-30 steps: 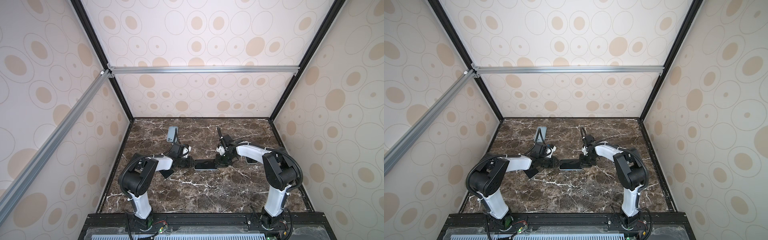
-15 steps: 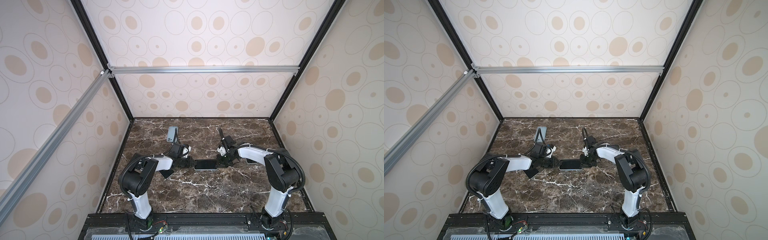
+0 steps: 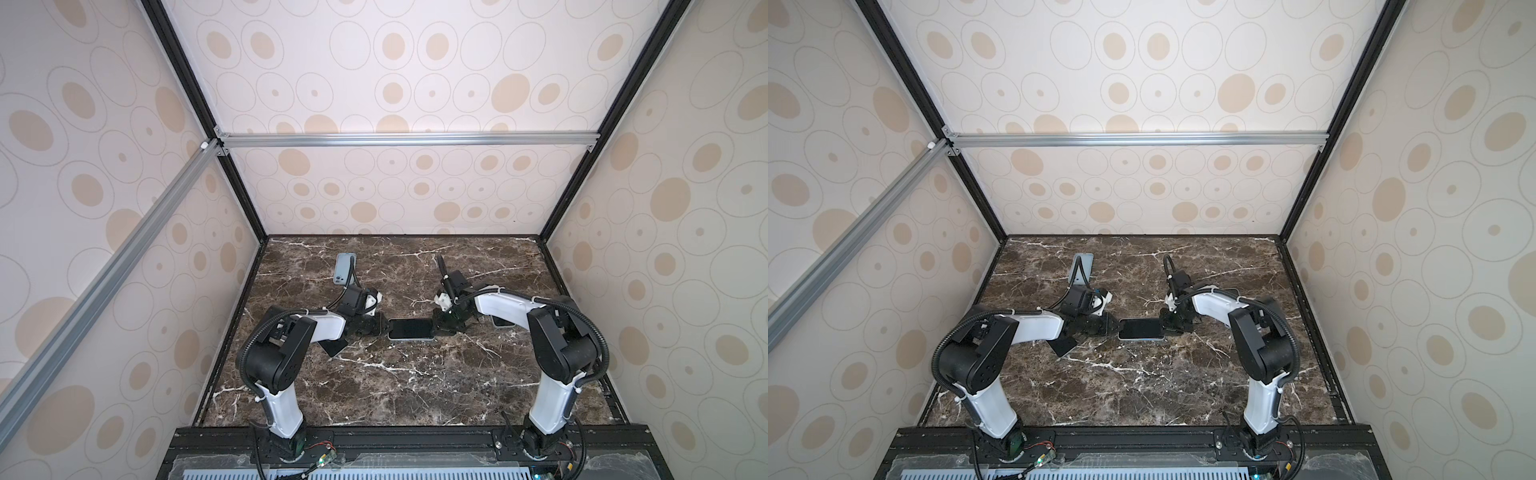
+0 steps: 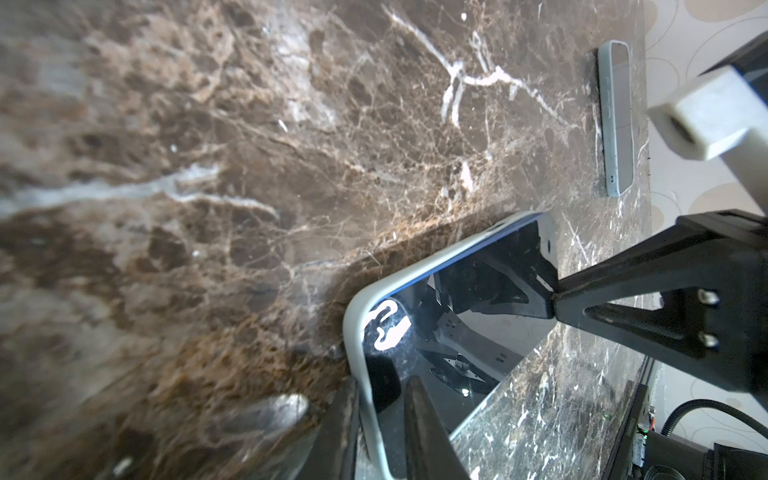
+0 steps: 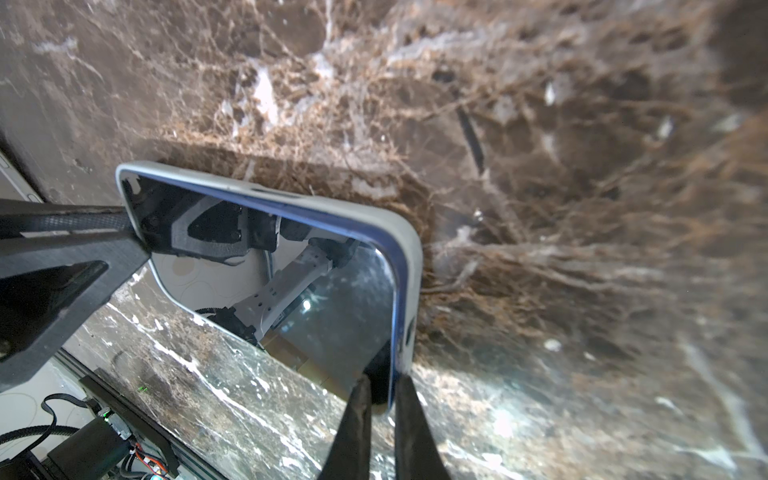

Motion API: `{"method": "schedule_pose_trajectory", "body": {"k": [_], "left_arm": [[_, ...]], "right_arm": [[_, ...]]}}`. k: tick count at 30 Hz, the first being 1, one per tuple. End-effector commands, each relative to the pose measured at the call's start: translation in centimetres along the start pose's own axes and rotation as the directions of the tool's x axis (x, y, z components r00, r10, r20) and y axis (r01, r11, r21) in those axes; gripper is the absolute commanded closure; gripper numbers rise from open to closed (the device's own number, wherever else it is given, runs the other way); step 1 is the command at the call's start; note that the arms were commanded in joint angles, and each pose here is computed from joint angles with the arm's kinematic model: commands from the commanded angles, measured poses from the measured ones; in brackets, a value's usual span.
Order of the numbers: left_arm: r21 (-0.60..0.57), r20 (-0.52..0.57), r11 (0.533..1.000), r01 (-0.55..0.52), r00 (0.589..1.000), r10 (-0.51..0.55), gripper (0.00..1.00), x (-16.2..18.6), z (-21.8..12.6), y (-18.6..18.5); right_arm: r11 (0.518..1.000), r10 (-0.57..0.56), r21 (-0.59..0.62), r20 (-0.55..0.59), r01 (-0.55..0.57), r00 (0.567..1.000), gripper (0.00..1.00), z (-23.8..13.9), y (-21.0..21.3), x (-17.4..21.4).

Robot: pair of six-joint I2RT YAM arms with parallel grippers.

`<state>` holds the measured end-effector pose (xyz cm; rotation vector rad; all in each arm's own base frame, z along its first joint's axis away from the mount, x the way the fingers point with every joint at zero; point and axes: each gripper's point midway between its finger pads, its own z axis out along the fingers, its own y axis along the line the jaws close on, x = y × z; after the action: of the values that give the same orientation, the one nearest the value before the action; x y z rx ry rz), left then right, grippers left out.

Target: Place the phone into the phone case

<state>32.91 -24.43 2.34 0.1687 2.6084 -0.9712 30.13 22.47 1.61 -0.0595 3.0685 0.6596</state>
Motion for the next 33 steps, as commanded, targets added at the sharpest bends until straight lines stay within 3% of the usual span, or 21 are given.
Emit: {"method": "schedule_pose_trajectory", "body": {"k": [1,33], "left_arm": [[-0.053,-0.043,0.999,0.003,0.999,-0.005,0.79,1.3,0.2,1.0],[-0.073,-0.046,0.997,0.007,0.999,-0.010,0.79,2.1,-0.2,1.6]], "right_arm": [[0.964,0.047,0.265,-0.233,0.017,0.971,0.88,7.6,-7.0,7.0],[0.920,0.104,0.392,-0.308,0.026,0.946,0.89,12.3,-11.2,10.5]]}}
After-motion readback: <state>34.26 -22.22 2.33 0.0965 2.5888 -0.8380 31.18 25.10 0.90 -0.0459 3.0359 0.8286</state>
